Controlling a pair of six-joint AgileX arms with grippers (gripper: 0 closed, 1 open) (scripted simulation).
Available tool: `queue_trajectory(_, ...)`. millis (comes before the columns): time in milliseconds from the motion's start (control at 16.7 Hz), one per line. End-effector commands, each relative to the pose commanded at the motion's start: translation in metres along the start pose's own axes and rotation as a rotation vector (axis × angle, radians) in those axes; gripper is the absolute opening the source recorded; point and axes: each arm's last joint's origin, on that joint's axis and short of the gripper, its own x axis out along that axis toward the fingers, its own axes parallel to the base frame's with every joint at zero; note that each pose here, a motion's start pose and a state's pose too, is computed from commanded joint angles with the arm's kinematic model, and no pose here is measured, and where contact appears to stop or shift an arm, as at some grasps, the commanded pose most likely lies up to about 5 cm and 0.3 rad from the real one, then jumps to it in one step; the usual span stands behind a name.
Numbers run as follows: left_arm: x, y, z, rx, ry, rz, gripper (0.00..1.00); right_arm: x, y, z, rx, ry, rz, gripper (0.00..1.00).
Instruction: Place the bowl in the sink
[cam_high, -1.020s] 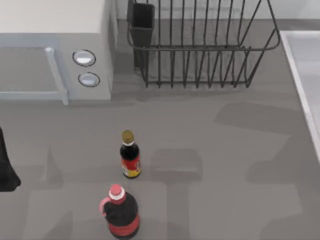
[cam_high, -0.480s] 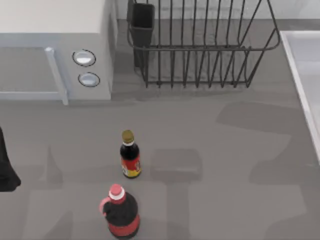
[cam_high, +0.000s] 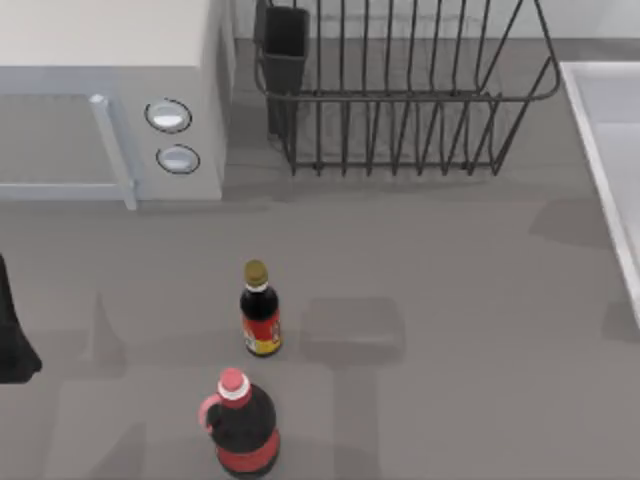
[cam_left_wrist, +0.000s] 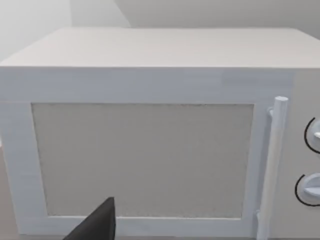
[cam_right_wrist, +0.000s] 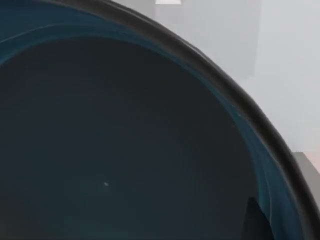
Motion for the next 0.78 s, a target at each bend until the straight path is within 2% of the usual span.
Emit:
queue_trajectory(300, 0.0, 0.0, 0.0, 0.0, 0.0, 0.0, 1.0, -0.011, 0.008, -0.044, 0.0, -0.002, 0.001, 0.0)
queue_trajectory(660, 0.0, 0.0, 0.0, 0.0, 0.0, 0.0, 1.0, -0.013, 0.009, -0.05, 0.003, 0.002, 0.001, 0.0)
queue_trajectory(780, 0.0, 0.0, 0.0, 0.0, 0.0, 0.0, 1.0, -0.013, 0.009, -0.05, 0.003, 0.002, 0.001, 0.15)
